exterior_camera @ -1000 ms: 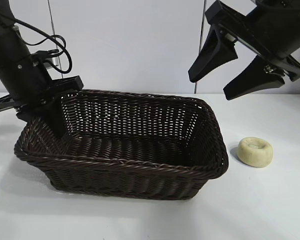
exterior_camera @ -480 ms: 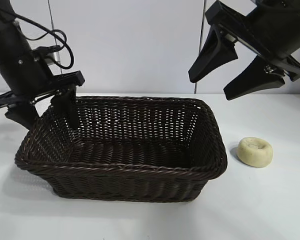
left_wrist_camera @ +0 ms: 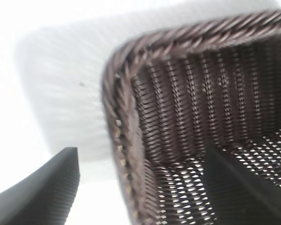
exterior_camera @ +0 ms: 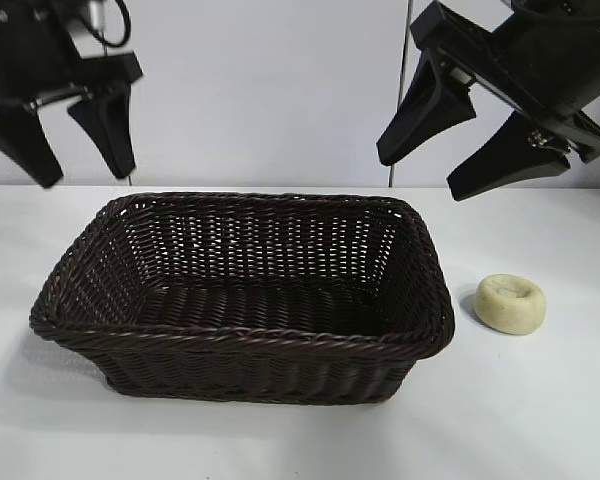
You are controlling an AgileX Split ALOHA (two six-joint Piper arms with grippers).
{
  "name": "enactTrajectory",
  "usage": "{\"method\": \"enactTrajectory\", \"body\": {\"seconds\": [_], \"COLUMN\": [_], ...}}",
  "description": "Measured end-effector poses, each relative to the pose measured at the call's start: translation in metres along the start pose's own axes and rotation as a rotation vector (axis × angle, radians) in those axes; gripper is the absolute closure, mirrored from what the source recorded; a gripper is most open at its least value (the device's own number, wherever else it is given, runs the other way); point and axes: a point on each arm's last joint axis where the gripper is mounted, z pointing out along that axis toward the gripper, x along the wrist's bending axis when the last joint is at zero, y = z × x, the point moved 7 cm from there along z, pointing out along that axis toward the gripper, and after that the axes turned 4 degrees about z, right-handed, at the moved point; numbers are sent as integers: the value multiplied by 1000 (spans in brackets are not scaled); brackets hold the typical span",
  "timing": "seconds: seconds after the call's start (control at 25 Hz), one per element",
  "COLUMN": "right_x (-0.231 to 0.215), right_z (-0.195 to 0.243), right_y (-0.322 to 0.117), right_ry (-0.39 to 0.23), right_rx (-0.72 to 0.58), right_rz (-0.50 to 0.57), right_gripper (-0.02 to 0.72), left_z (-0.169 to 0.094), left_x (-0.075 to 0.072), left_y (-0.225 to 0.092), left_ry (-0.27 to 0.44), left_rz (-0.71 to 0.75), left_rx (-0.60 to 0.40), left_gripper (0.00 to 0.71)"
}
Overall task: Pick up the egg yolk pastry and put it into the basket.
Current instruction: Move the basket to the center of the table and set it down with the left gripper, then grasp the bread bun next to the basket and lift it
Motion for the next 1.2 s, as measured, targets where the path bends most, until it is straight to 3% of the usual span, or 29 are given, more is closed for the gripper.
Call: {"method": "enactTrajectory", "body": {"seconds": [0.24, 0.6, 0.92, 1.2], "right_x": [0, 0, 0, 0], "right_z": [0, 0, 0, 0], "right_y": [0, 0, 0, -1], "right_ry": [0, 0, 0, 1], "right_rx": [0, 0, 1, 5], "right_rz": [0, 0, 0, 0], "right_gripper": [185, 185, 185, 185], "left_z": [-5, -20, -20, -37], "left_x": [33, 100, 99, 78], "left_y": [-4, -22, -30, -80], "left_ry": [180, 236, 217, 198], "left_rz": [-15, -186, -200, -184], "left_rx": [24, 40, 65, 101], "left_gripper": [175, 175, 175, 175]}}
